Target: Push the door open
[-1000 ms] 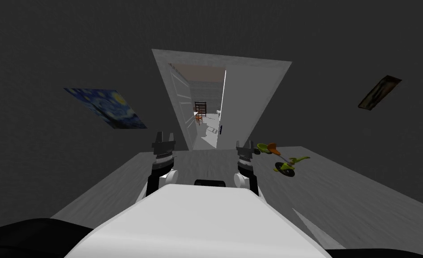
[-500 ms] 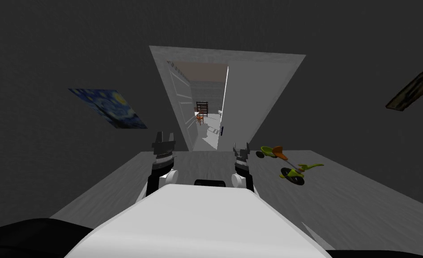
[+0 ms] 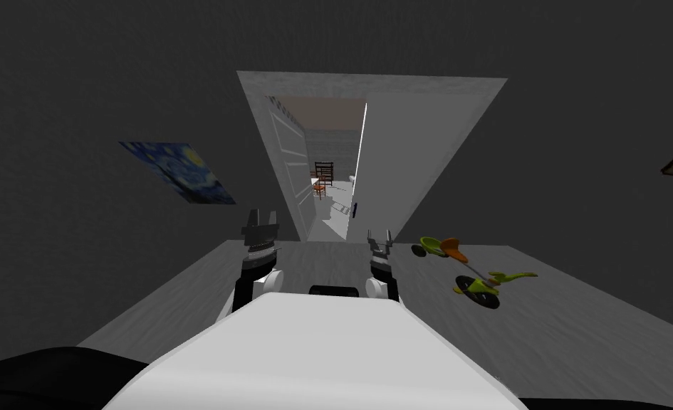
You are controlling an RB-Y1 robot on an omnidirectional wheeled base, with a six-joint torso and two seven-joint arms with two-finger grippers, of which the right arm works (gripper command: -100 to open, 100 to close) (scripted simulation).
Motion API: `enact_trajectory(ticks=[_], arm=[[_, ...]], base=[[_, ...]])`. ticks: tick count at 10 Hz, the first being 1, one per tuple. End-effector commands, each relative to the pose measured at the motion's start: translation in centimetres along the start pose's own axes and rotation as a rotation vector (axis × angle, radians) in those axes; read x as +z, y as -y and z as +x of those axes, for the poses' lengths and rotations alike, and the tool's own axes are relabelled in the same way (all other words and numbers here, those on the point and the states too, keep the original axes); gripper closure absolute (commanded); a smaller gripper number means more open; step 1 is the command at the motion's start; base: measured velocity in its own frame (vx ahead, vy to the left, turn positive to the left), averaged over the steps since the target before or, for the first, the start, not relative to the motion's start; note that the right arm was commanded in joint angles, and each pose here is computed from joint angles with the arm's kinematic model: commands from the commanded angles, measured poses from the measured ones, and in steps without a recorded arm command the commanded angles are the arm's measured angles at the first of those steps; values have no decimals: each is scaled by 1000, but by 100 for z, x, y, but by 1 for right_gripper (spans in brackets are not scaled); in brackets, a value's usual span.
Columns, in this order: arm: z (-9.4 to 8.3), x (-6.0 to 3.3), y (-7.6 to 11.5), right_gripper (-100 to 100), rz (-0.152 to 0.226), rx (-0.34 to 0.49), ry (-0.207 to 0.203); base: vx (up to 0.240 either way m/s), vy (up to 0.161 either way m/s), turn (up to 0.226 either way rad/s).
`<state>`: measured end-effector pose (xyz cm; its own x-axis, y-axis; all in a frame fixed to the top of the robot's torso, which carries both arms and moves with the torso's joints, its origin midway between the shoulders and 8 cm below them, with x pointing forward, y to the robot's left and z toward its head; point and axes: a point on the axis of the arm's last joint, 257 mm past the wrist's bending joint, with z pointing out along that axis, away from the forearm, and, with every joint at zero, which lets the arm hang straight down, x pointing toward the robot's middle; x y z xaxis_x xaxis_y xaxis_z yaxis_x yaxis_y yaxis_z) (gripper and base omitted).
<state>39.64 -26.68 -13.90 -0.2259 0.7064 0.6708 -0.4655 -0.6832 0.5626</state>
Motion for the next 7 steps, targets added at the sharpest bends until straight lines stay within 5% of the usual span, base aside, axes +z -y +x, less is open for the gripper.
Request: enact_trajectory(ticks=[1, 7], arm=[[-60, -31, 117, -100, 14, 45, 17], [-297, -220, 489, -100, 68, 195, 87]], base=[[101, -34, 65], [100, -42, 66]])
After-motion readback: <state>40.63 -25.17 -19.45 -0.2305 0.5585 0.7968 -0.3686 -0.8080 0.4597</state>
